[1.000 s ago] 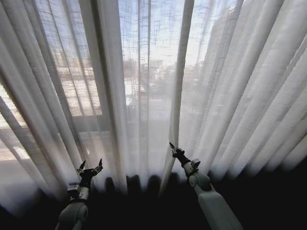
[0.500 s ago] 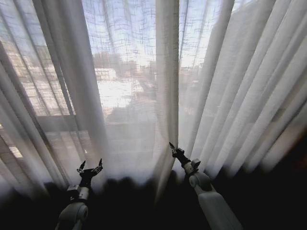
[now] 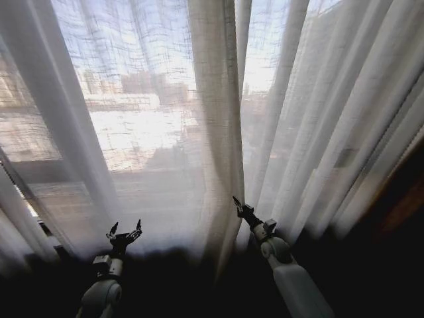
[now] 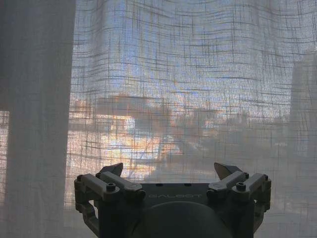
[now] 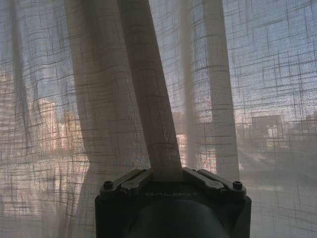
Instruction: Open the curtains by pulling them apart, changing their state from closed to fully open.
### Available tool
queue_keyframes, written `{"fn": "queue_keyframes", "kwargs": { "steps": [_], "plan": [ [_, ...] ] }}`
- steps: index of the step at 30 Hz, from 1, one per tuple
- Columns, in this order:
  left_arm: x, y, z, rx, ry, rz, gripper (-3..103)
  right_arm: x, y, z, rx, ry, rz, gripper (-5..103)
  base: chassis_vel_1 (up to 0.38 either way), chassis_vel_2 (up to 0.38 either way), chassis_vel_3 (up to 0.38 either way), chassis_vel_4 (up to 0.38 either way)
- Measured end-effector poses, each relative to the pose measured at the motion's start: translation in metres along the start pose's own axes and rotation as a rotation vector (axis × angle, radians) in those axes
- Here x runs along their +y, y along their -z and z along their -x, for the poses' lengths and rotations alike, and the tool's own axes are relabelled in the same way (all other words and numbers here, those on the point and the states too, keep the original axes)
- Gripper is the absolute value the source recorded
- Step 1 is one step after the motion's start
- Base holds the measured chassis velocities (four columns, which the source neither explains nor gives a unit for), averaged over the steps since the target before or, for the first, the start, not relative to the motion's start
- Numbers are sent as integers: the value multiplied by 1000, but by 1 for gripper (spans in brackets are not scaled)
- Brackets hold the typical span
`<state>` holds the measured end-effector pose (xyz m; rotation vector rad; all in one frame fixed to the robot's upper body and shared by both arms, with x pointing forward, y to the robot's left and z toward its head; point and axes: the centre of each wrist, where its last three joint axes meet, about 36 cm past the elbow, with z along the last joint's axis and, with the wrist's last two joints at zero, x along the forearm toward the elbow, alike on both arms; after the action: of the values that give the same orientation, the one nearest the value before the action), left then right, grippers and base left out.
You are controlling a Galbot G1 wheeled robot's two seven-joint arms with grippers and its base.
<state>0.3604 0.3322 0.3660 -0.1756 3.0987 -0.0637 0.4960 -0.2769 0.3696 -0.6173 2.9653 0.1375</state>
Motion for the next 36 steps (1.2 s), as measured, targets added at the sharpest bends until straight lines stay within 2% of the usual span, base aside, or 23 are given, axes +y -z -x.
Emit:
{"fn": "queue_keyframes", "kwargs": {
  "steps": [25, 36],
  "plan": [
    [0, 0, 0, 0, 0, 0, 100, -6, -1, -8, -6, 3, 3, 0, -358, -355, 351, 353],
    [0, 0, 0, 0, 0, 0, 100, -1, -3, -7, -35, 20, 2, 0, -349, -364, 348, 365]
  ]
}}
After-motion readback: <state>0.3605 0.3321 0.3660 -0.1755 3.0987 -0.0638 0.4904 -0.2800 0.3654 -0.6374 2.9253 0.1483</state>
